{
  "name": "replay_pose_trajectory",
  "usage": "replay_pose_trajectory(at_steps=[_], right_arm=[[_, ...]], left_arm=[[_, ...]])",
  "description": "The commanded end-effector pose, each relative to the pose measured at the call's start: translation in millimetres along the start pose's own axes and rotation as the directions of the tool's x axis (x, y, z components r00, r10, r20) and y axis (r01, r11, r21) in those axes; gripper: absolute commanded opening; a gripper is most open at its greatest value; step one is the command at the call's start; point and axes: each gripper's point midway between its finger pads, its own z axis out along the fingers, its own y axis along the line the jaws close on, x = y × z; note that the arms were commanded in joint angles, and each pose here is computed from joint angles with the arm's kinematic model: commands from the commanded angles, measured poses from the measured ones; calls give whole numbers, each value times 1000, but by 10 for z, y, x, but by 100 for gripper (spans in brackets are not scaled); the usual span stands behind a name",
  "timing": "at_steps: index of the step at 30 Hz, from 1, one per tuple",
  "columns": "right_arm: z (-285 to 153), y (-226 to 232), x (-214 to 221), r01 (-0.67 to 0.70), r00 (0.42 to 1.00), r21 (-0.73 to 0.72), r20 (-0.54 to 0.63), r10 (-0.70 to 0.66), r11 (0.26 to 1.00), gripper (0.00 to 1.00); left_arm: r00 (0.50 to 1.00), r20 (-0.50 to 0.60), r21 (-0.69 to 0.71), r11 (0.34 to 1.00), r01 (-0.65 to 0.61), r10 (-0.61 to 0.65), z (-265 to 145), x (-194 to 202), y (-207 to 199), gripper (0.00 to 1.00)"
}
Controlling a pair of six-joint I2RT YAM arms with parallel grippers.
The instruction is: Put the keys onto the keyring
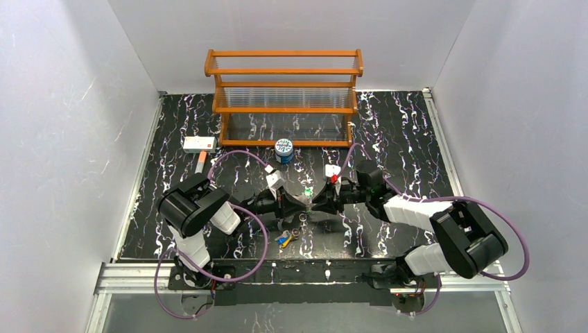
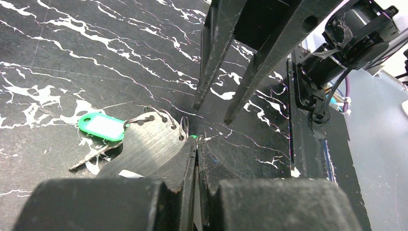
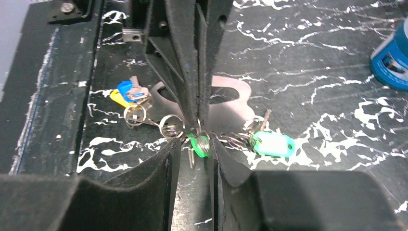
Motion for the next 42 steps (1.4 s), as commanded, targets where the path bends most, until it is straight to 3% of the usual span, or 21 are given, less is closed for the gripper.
replay_pose_trajectory(at_steps=[1, 16, 32, 42], right_arm=[[11, 148, -170, 69, 995, -108, 81, -60, 992, 37], [130, 48, -96, 14, 998, -139, 56, -6, 990, 37], [76, 123, -221, 10, 993, -158, 121, 9, 987, 36], [130, 134, -155, -18, 994, -212, 104, 41, 977, 27]], left_arm=[[953, 216, 66, 970, -232, 213, -30, -593, -251, 0], [945, 237, 87, 964, -252, 226, -45, -683, -331, 0], [939, 247, 87, 960, -266, 237, -68, -720, -365, 0], [933, 263, 82, 958, -276, 246, -80, -780, -384, 0]])
